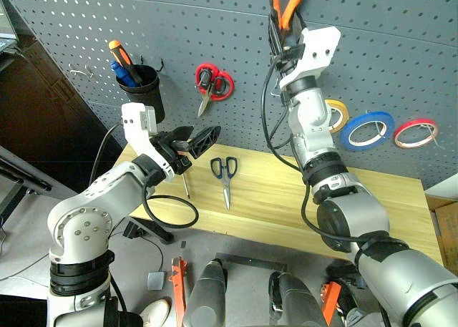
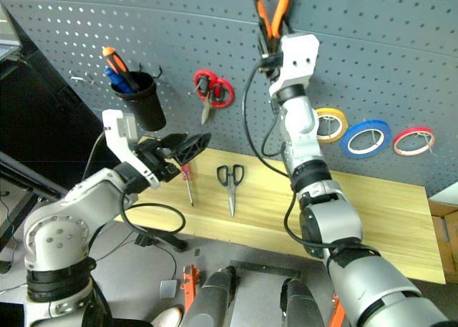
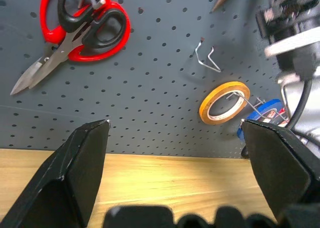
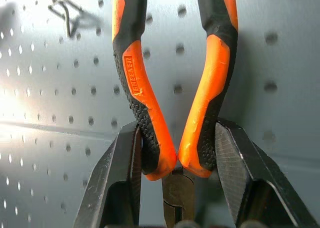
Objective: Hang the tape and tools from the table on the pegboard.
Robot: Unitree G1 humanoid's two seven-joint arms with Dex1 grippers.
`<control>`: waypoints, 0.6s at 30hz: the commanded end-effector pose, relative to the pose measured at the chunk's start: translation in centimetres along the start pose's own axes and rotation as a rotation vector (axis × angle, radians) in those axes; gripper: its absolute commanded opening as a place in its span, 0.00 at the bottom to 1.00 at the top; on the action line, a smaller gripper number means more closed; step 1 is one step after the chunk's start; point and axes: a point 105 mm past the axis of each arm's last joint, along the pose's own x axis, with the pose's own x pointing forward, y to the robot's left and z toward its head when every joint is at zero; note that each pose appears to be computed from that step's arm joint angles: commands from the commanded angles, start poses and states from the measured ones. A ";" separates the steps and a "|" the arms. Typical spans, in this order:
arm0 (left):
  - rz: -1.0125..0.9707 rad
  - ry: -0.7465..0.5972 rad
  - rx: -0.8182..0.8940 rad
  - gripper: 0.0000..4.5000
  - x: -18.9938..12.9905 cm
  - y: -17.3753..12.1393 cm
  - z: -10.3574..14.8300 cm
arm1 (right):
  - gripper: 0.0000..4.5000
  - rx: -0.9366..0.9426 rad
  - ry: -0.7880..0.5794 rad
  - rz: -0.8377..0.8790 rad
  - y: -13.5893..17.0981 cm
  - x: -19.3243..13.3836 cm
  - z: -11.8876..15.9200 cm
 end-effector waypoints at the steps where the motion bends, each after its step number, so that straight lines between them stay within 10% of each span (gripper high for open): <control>1: -0.009 -0.040 0.019 1.00 -0.5 -0.4 0.9 | 0.38 -0.007 0.095 -0.094 -2.4 -1.3 -1.9; 18: -0.004 -0.036 0.022 1.00 -0.2 -0.2 0.9 | 0.38 -0.025 0.190 -0.085 -2.3 -4.0 -4.1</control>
